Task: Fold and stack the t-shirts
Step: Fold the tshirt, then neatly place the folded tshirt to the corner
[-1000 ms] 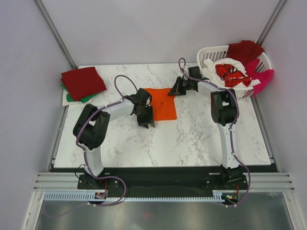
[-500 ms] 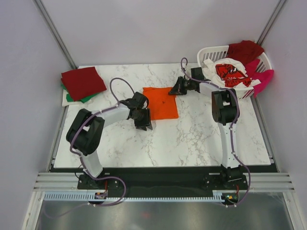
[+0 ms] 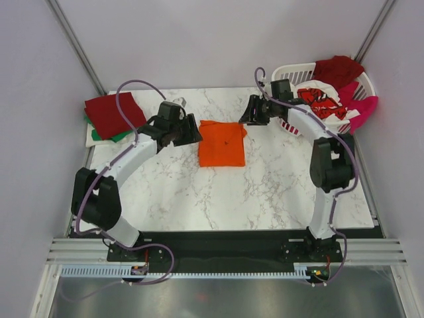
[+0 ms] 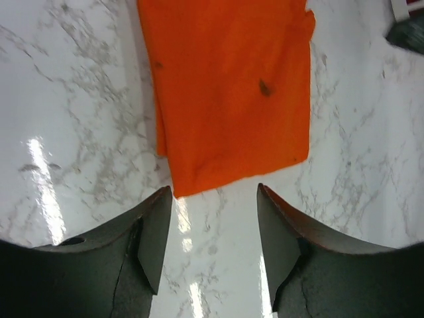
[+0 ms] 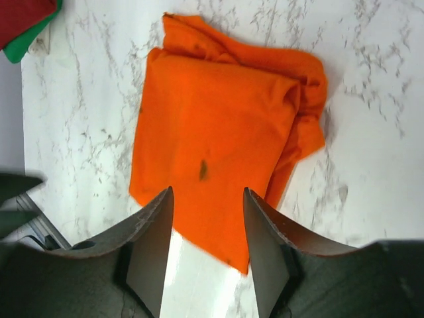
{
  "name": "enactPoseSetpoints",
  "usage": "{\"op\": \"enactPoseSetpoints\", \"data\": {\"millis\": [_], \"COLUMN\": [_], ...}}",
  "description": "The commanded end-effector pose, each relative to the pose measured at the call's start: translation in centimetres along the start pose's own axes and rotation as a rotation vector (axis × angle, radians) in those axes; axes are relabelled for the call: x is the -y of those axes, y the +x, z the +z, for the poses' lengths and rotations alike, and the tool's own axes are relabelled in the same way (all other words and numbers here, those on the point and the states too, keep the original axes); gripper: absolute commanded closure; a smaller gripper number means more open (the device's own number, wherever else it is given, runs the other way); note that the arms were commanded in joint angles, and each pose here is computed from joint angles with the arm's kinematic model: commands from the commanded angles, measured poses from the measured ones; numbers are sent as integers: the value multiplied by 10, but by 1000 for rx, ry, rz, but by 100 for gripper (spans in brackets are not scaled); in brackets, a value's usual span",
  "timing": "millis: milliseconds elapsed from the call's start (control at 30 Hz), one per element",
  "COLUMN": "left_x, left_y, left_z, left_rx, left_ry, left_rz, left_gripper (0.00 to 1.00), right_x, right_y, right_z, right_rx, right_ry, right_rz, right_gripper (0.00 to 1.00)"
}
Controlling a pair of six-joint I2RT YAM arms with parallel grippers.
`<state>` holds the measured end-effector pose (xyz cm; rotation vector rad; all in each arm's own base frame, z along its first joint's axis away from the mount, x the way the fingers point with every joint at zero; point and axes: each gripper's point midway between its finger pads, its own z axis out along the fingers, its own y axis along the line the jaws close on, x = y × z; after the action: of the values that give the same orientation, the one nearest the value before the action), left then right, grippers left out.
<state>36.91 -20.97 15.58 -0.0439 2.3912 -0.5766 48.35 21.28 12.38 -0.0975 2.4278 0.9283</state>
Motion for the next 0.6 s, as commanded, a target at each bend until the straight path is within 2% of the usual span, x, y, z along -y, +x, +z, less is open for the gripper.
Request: {"op": "enactPoseSetpoints", "data": {"millis": [0,33,100,133,267,400,567], "left_x": [-11,-31,-38,-3,6,-2,-23], "left_y": [-54,-60,-79,-82,-91,-85,-68], "left_z": [22,37,48,48,88,117,132], "left_rx": [99,87,106,77,53,11,-12], "left_ry": [49,11,1,215,321,345,309], "left_rz": [31,1,-13,18,86,72,56], "left_gripper": [38,38,38,38,37,37,34], "right_x": [-13,-26,-33,-46,-78,-87,-87], "right_y": [21,21,54,57,108,149,157], "right_z": [-46,-63,-63,-72,-71,-78,-97], "right_rx": [19,53,4,26,-41,-97,-74], "right_ry": [92,91,81,61,2,-23,-12], "right_rz": [-61,-84,-89,-101,-137,-140,-158], "right_gripper": [45,44,44,43,43,43,43]}}
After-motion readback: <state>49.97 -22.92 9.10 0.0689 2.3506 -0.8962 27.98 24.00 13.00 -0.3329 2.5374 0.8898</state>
